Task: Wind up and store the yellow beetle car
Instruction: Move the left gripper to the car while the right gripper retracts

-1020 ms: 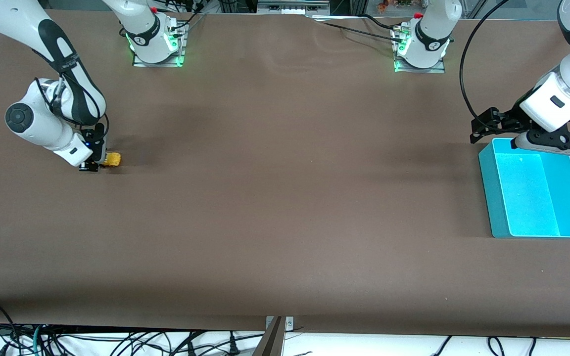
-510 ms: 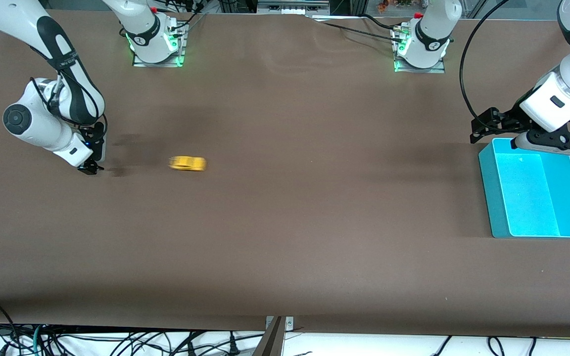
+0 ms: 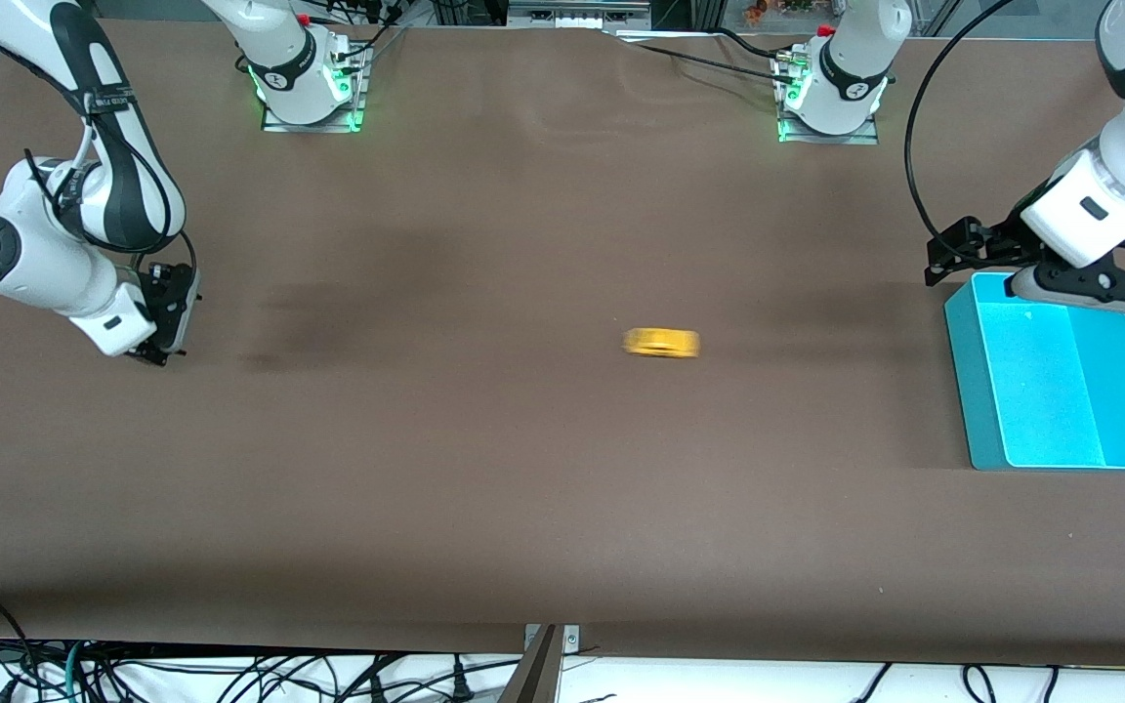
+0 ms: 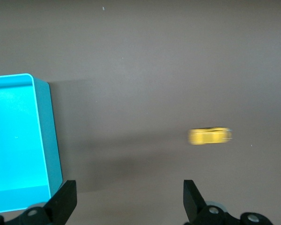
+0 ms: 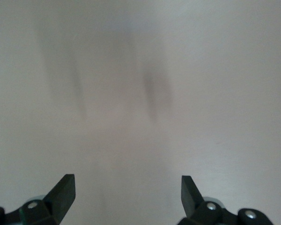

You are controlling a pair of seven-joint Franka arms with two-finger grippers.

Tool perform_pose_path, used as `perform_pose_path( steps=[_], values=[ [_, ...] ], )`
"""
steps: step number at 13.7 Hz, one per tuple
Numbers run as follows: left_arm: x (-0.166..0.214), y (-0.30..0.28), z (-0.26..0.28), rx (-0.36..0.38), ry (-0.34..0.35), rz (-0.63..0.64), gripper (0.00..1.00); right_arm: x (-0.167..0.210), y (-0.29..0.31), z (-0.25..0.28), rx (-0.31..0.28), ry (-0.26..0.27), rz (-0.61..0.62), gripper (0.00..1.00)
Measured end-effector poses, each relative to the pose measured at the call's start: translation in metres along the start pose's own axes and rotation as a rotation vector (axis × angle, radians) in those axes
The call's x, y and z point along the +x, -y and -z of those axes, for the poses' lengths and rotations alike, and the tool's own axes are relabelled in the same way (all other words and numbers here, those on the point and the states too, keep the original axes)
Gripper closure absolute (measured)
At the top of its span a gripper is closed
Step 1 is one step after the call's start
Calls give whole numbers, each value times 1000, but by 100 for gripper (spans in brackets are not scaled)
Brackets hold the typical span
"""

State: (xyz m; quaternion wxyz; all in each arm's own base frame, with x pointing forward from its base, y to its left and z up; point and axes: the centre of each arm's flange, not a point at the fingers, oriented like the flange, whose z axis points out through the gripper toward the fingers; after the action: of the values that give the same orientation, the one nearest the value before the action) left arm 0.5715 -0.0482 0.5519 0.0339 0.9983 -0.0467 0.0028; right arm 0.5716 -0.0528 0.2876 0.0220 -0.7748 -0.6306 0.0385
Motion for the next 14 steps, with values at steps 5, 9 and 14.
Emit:
perform_pose_path(
  steps=[5,9,14],
  values=[
    [14,3,-41,-10,69,-2,0,69,-38,60,-75,-33,-213,0],
    [15,-10,-50,-13,90,-42,0,81,-44,89,-62,-34,-437,0],
    [9,-11,-81,-26,157,-179,0,66,-35,120,-39,27,-797,0]
  ],
)
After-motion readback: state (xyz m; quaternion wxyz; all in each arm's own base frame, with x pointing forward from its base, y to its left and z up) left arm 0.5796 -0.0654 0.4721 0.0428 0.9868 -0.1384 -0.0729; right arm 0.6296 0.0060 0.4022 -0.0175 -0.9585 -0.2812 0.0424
